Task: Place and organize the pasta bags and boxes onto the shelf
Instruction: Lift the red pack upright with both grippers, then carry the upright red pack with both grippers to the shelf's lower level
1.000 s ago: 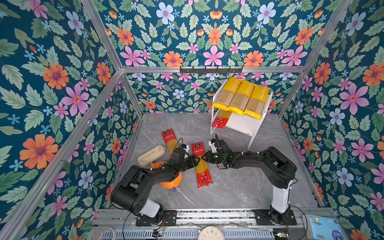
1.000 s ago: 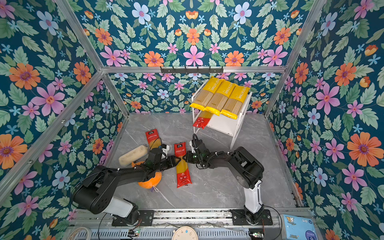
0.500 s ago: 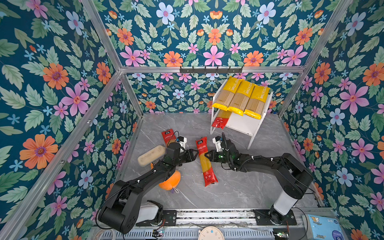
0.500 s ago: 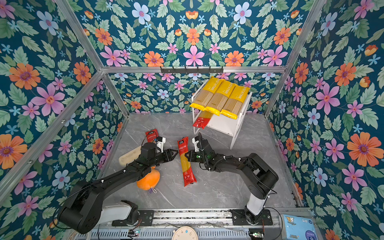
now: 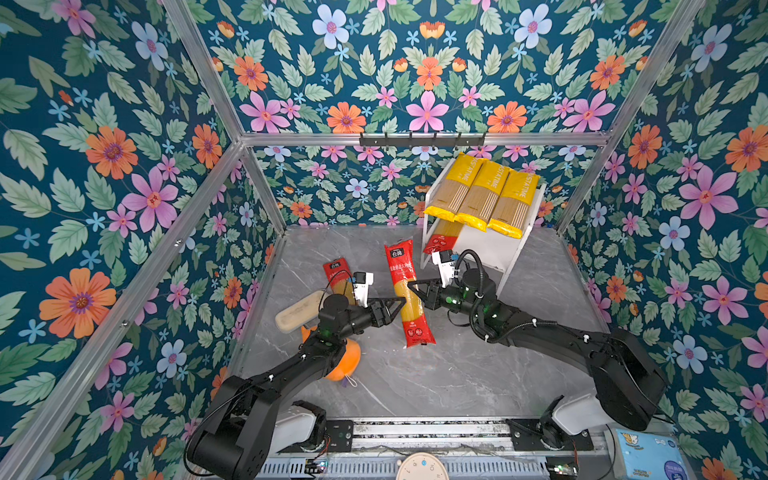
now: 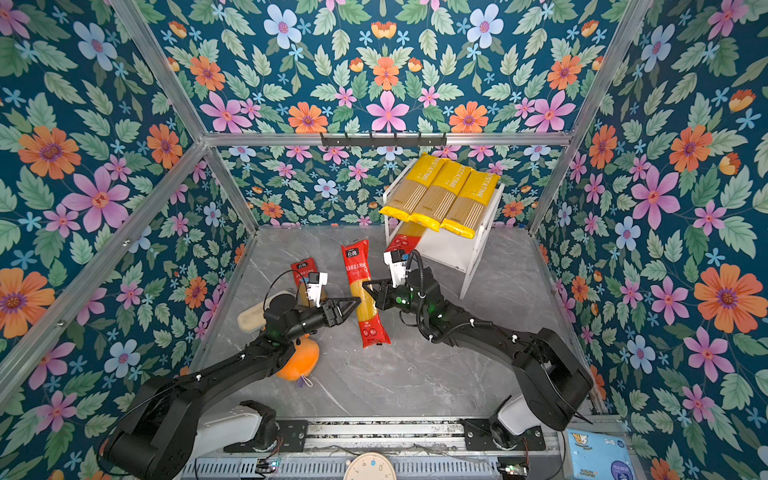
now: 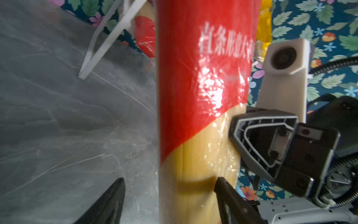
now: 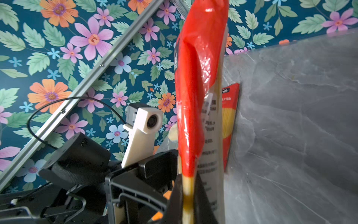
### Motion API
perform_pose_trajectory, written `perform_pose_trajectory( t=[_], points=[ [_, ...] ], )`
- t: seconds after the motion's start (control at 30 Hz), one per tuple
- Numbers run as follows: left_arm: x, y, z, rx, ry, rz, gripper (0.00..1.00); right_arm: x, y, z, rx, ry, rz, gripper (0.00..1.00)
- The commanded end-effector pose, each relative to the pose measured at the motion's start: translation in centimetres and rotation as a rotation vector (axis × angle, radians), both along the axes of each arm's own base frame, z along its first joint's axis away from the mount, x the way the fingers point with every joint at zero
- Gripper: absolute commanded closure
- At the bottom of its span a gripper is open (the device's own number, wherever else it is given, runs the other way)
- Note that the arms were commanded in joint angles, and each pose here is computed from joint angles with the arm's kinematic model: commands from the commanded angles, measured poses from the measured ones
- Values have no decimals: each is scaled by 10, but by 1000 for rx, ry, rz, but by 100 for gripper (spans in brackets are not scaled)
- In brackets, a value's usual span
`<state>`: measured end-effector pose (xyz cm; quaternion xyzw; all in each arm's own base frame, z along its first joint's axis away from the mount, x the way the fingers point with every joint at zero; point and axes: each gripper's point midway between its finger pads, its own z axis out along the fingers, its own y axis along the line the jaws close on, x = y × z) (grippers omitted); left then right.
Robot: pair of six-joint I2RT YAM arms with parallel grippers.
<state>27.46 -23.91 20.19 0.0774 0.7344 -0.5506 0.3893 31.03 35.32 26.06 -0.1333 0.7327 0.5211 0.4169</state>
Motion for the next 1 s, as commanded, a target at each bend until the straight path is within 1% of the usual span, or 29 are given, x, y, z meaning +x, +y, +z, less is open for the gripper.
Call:
perform_pose_trajectory(
  t=[0.0,0.17,0.3,0.47,0.67,0.83,0.97],
  points=[
    [-11,-8,28,-64,-97,-61,23,-11,1,68,160,-191,53,100],
    [-16,-11,42,-110,-143,-87,26,-27,-1,93,228,-229,108,100],
    [-18,-14,58,-171,-165,-116,31,-34,-2,102,274,-230,138,100],
    [-21,-22,62,-191,-167,-146,41,-29,-10,99,308,-205,105,100],
    [-23,-27,55,-183,-146,-156,58,-19,-14,79,272,-138,43,99],
    [-20,-29,45,-175,-94,-147,71,-15,-20,53,251,-79,-1,84],
    [-18,-30,34,-158,-57,-144,76,-17,-31,24,228,-25,-44,72]
  ],
)
